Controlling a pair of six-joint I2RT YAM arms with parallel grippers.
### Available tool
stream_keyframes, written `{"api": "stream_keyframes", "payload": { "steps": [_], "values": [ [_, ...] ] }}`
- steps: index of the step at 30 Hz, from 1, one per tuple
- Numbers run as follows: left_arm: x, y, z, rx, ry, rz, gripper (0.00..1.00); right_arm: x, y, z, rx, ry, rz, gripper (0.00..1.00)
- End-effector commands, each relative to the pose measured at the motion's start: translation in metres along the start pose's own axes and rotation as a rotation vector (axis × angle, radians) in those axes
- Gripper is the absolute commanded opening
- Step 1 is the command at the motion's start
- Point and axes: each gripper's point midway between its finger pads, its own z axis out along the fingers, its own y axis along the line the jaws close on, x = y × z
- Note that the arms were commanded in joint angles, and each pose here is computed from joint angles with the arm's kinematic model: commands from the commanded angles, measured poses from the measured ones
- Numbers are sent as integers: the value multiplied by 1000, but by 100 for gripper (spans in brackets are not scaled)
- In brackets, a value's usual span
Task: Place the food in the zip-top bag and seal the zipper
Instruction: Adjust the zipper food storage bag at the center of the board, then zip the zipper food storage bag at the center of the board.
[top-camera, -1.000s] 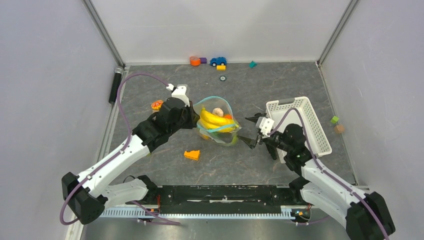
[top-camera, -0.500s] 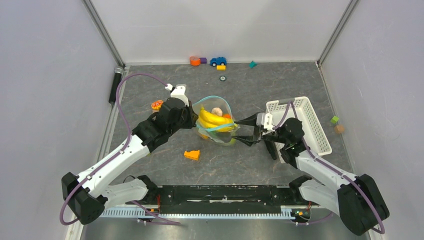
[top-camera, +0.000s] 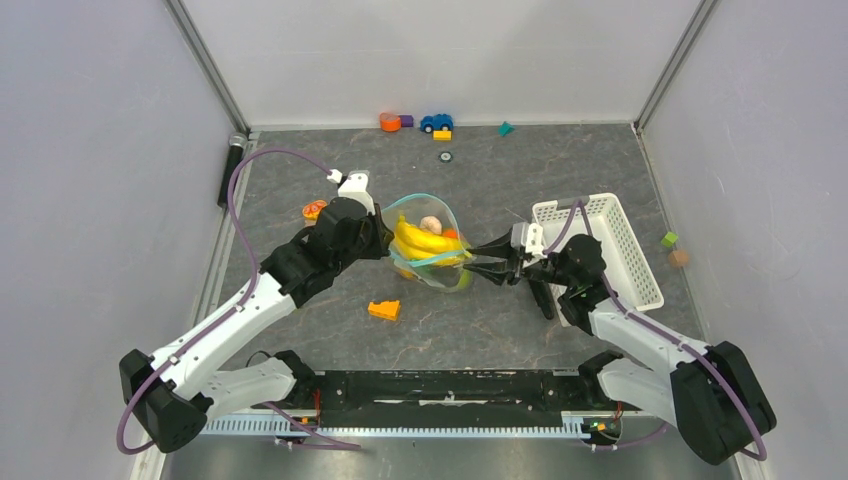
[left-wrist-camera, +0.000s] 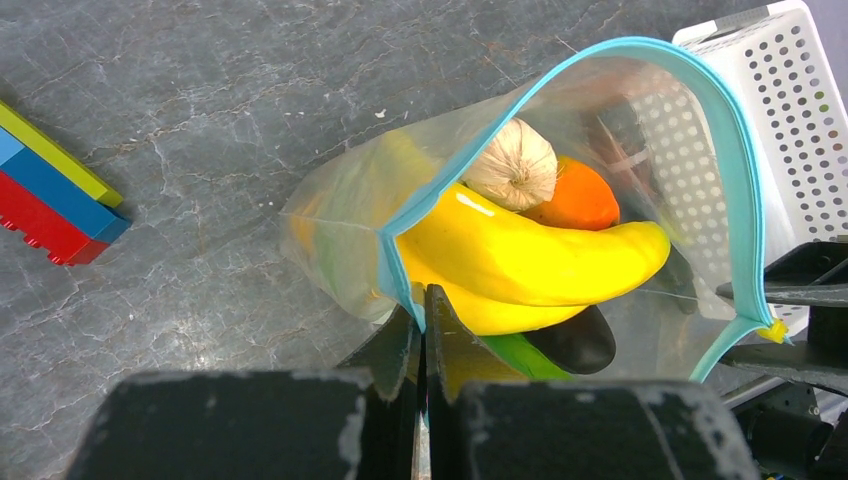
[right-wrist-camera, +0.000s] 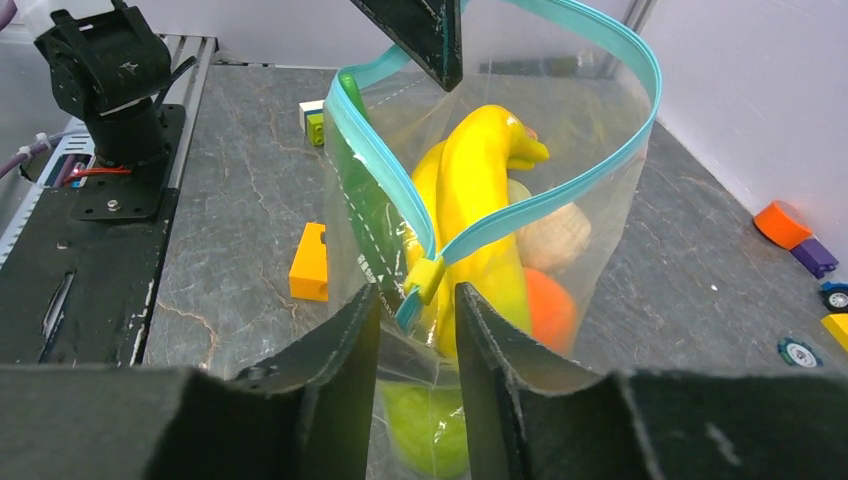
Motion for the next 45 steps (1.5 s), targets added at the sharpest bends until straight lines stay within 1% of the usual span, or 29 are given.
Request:
{"api": "stream_keyframes", "payload": {
  "steps": [1,7,8,9,11,13,15,17,20,22,24,25,27,29,31,34,36,40,41,45],
  "values": [
    [-17,1,-6,3,-73,6,2,-8,-10,4,21,-21,-5,35],
    [-18,2,-7,0,-79,8,2,-4,-14,6,33,-9,10,15],
    [-19,2,-7,1,-81,9,4,-5,-14,6,34,-9,10,13],
    [-20,1,-8,1,-84,11,7,-5,-15,6,37,-11,11,10],
    [-23,0,-9,11,-96,26,21,-7,-16,6,42,-13,13,7],
    [-30,-6,-11,43,-117,51,46,-9,-20,7,59,-16,14,0],
    [-40,-17,-16,98,-152,86,80,-13,-24,7,72,-20,33,0],
    [-54,-32,-23,174,-190,146,99,-15,-27,8,81,-20,49,0],
    [-78,-64,-40,327,-253,295,100,-14,-38,11,116,4,77,0],
    [-87,-91,-53,470,-277,435,100,-11,-41,10,128,15,68,0],
    [-83,-124,-69,687,-292,656,100,-6,-42,9,130,31,72,0],
    [-80,-135,-75,770,-306,741,100,-4,-44,10,128,43,51,0],
    [-78,-155,-86,920,-361,912,100,4,-48,10,144,81,66,0],
    [-66,-158,-84,992,-337,1023,100,9,-51,11,135,116,62,0],
    [-58,-157,-77,1015,-319,1112,100,9,-49,12,115,121,42,0],
    [-47,-154,-59,1021,-277,1187,100,1,-42,13,55,110,-2,0],
    [-36,-152,-52,1048,-225,1223,100,-1,-43,15,38,128,-9,0],
    [-18,-156,-45,1123,-179,1227,100,-2,-37,16,-28,151,-34,0],
    [-15,-158,-42,1134,-168,1228,98,-1,-37,16,-29,154,-34,0],
    [-2,-164,-29,1146,-118,1205,85,-1,-39,16,-26,164,-25,0]
  ]
}}
